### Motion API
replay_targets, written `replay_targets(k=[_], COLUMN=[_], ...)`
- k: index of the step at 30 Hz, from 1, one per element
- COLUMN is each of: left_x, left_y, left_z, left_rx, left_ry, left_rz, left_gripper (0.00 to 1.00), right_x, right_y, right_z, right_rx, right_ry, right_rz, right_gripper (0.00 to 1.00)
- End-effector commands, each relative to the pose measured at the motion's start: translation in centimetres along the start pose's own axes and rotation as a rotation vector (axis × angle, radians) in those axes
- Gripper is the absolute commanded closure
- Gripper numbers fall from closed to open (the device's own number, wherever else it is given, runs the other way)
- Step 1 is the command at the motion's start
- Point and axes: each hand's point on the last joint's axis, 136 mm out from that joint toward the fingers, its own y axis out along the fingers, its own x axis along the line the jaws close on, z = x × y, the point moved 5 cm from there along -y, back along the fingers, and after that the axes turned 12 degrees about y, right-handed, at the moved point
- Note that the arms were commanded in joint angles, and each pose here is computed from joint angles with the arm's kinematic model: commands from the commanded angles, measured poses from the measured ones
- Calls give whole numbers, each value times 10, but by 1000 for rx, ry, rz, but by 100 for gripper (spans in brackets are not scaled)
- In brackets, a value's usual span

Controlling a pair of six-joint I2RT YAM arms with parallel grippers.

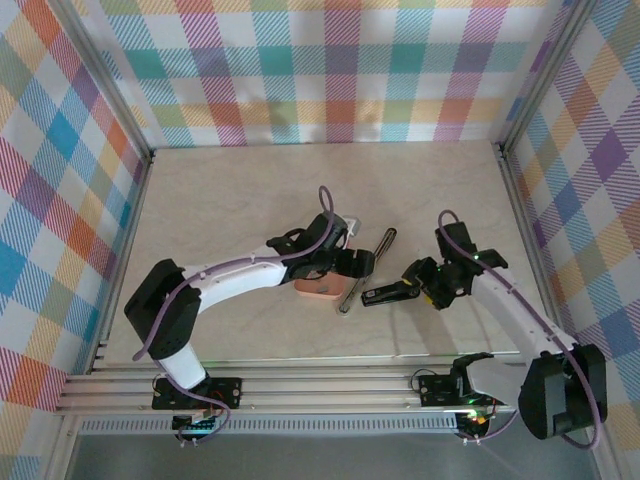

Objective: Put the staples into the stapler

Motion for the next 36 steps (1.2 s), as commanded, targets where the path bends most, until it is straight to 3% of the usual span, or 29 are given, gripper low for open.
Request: replay_targets(k=[1,3,12,36], left_x=[13,17,29,60], left_y=[-17,-22,-32,-43], left_z=[2,4,12,43], left_rx=[-35,-56,-97,-122], left_ry=[0,3,16,-19], left_rz=[-65,-80,-135,-211], left_gripper=[21,21,20,17], right_x=[0,0,15,38], right_y=[-1,0,8,51], right_z=[0,0,5,8], right_rx=[-58,-87,-121,-108], right_ry=[208,264,383,401], right_rz=[-15,-5,124,183], right_gripper=[40,45,43,41])
